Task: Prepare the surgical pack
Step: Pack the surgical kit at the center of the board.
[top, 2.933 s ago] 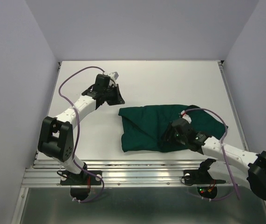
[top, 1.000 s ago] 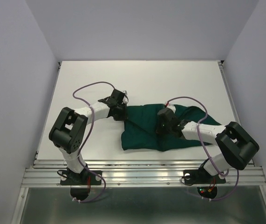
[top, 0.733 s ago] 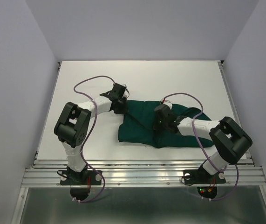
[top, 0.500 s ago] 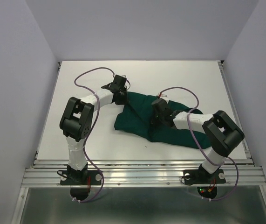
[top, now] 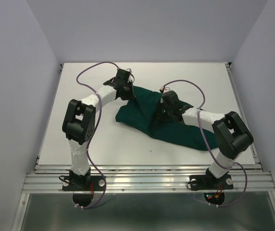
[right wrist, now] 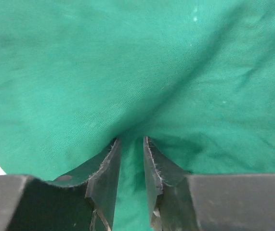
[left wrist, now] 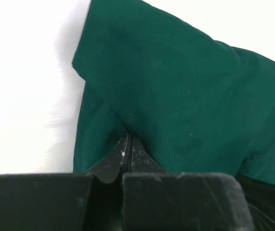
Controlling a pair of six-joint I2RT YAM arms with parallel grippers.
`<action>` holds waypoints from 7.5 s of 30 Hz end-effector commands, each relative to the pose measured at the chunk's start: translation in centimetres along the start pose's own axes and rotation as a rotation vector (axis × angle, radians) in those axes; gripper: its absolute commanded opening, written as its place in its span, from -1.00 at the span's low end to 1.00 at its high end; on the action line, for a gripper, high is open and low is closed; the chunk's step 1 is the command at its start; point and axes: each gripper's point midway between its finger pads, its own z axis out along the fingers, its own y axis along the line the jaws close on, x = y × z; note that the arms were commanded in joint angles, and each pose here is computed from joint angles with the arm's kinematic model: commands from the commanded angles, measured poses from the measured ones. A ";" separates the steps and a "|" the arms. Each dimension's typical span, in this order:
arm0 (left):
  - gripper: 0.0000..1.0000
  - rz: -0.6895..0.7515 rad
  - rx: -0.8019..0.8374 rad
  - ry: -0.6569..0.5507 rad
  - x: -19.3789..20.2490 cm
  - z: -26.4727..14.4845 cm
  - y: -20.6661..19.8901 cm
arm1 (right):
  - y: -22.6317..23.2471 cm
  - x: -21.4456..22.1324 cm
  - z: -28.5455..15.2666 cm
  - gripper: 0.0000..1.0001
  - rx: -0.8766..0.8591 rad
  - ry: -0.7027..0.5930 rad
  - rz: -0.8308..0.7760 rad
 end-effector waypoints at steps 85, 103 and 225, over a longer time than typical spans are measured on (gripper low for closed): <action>-1.00 -0.082 -0.063 -0.050 -4.5 -4.0 7.6 | -23.8 3.3 -7.4 -0.99 0.587 0.008 0.443; -1.00 -0.105 -0.061 -0.067 -5.3 -4.5 8.0 | -28.5 -2.9 -0.3 -0.99 0.581 0.009 0.397; -1.00 -0.051 0.241 0.246 6.8 6.2 -5.8 | 18.9 -21.0 -9.7 -0.99 -0.542 -0.287 0.013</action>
